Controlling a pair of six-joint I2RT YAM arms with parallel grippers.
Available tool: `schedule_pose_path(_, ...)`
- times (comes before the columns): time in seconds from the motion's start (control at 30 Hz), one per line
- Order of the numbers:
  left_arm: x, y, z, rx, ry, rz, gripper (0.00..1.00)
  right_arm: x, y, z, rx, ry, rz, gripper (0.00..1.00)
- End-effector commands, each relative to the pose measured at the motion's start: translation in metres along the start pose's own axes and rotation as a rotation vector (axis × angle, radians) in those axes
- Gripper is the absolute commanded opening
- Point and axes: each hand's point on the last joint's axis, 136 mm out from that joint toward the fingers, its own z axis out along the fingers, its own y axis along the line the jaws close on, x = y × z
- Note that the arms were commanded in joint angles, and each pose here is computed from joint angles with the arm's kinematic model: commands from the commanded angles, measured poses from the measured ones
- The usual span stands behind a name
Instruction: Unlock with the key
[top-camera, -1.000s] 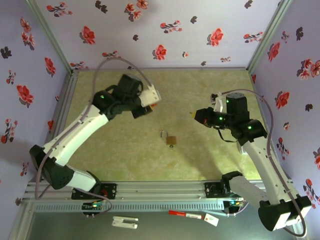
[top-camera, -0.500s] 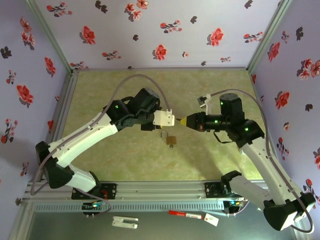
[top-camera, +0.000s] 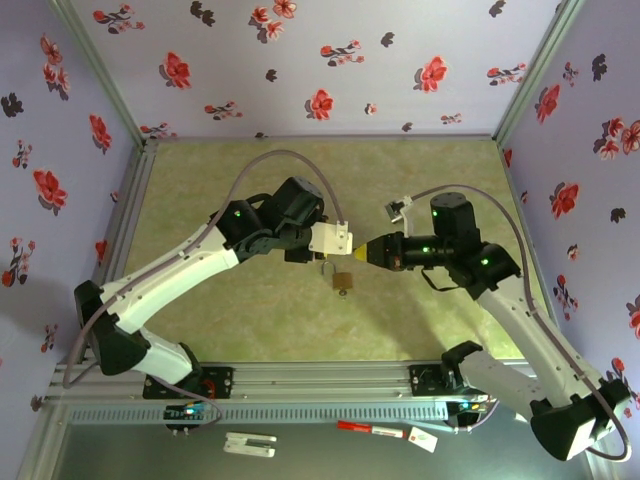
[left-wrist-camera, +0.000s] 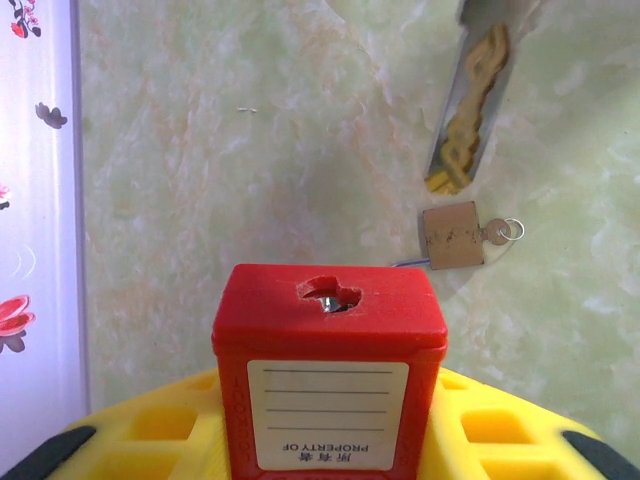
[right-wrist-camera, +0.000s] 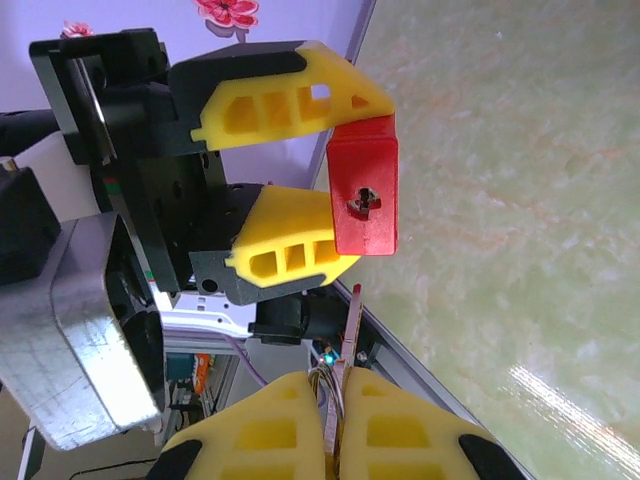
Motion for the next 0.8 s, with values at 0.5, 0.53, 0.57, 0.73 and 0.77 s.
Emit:
schedule_pose_path(0.5,-0.019,-0.011,-0.002,0.054,-0.067,-0.004,0.00,-0.011,-0.001,0.008,-0.039,-0.053,-0.021,0.00)
schedule_pose_path(0.53,-0.019,-0.011,-0.002,0.053,-0.068,-0.003,0.00,-0.011,-0.002,0.008,-0.040,-0.052,-0.019,0.00)
schedule_pose_path(0.57,-0.020,-0.012,-0.002,0.054,-0.068,-0.005,0.00,-0.011,-0.002,0.009,-0.041,-0.047,-0.017,0.00)
schedule_pose_path(0.73,-0.020,-0.011,-0.002,0.049,-0.068,-0.005,0.00,-0.011,-0.001,0.010,-0.058,-0.042,-0.010,0.00)
schedule_pose_path(0.77,-0.020,-0.011,-0.001,0.050,-0.067,-0.006,0.00,-0.011,-0.001,0.010,-0.061,-0.042,-0.011,0.00)
